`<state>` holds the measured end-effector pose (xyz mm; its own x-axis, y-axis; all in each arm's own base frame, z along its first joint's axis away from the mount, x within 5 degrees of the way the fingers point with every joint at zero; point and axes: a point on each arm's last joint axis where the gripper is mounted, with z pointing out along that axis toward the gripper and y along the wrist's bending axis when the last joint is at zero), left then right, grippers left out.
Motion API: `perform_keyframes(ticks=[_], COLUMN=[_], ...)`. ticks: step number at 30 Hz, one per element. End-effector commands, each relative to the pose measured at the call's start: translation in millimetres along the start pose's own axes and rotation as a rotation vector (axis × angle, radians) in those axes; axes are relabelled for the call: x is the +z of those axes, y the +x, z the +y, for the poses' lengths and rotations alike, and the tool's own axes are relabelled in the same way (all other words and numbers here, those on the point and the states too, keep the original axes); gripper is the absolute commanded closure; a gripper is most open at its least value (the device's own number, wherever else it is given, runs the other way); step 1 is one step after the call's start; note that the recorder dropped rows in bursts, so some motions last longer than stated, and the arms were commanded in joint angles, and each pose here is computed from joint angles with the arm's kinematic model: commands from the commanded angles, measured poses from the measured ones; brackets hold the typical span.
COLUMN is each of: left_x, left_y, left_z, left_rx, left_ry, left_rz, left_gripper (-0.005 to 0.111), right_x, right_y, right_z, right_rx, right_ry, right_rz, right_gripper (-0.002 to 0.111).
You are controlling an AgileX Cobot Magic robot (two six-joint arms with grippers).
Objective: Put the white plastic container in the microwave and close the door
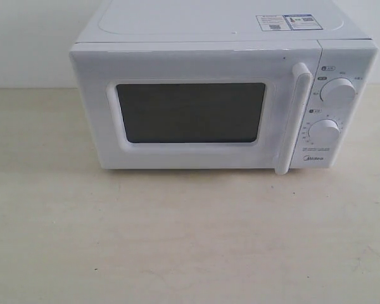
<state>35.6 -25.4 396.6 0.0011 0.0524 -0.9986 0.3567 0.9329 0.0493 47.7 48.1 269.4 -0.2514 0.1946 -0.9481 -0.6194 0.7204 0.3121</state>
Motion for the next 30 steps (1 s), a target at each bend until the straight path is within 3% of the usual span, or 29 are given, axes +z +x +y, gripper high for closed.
perform_keyframes(ticks=[1,8,9,13,19,30], left_x=[-13,1,6,12,11,15], left_y=[32,114,136,172,180,205], left_z=[4.4,17.9,22.2,27.9,25.3,15.4], left_rx=[0.1,0.093,0.071,0.057,0.142,0.112], left_ry=[-0.175,-0.352,-0.385,-0.438,-0.429,-0.311], left_rz=[-0.143,-0.179,-0.178,-0.159,-0.104,0.166], left_gripper=[0.102,0.102,0.102,0.102,0.102,0.102], right_x=[-1,-1,-1,-1,-1,-1], right_y=[0,0,0,0,0,0], right_z=[0,0,0,0,0,-1], right_rx=[-0.007,-0.007,-0.007,-0.007,-0.007,-0.007], right_ry=[0.004,0.004,0.004,0.004,0.004,0.005], right_rz=[-0.003,-0.003,-0.003,-0.003,-0.003,-0.006], right_gripper=[0.108,0.108,0.108,0.108,0.108,0.108])
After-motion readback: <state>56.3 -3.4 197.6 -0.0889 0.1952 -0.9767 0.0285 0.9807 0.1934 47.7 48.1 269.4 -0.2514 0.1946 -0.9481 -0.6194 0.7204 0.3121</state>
